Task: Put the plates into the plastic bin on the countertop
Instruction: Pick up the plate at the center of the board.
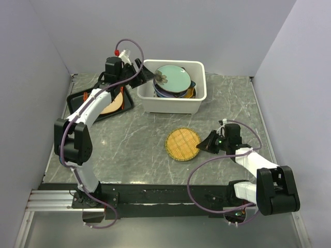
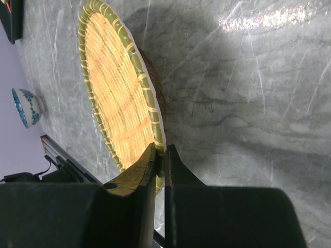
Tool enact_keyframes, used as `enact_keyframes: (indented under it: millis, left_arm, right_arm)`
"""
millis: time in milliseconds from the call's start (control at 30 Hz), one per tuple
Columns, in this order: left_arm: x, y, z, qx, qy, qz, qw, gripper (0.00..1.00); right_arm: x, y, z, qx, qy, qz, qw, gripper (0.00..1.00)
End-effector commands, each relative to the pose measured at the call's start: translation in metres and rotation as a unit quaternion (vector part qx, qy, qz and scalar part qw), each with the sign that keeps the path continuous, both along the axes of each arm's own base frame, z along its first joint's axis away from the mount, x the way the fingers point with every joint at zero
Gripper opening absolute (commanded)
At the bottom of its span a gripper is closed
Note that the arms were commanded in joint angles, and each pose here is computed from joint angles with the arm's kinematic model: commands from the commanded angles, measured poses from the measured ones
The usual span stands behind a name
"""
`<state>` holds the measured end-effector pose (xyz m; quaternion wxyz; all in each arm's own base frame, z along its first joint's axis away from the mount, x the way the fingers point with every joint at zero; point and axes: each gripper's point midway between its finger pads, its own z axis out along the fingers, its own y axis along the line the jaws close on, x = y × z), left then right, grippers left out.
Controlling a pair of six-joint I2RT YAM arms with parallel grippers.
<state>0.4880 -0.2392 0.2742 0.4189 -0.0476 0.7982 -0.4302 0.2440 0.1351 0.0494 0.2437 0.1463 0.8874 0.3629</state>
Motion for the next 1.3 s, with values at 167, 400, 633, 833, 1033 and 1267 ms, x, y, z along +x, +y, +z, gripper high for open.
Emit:
enact_keyframes:
  millis: [167, 400, 633, 833, 1033, 1267]
  left_arm:
    - [-0.038, 0.005, 0.051, -0.017, -0.087, -0.025, 0.996, 0.83]
    - [-0.048, 0.004, 0.029, -0.015, -0.067, -0.039, 0.997, 0.83]
    - [-0.066, 0.006, 0.011, -0.014, -0.054, -0.047, 0.997, 0.84]
    - [-0.085, 0.009, 0.002, -0.017, -0.055, -0.055, 0.997, 0.87]
    - [-0.105, -0.002, -0.014, -0.042, -0.050, -0.086, 0.994, 0.87]
    - [-0.126, -0.025, -0.040, -0.048, -0.039, -0.137, 0.989, 0.87]
  right_arm:
    - [0.009, -0.001, 0.031, -0.008, -0.053, 0.009, 0.999, 0.02]
    - [0.017, 0.000, 0.050, -0.007, -0.074, 0.011, 0.997, 0.00]
    - [0.022, 0.002, 0.056, -0.001, -0.078, 0.018, 0.997, 0.00]
    - [0.028, 0.004, 0.059, 0.001, -0.083, 0.024, 0.996, 0.00]
    - [0.030, 0.007, 0.059, 0.011, -0.085, 0.026, 0.996, 0.00]
    - [0.030, 0.009, 0.070, 0.020, -0.102, 0.027, 0.994, 0.00]
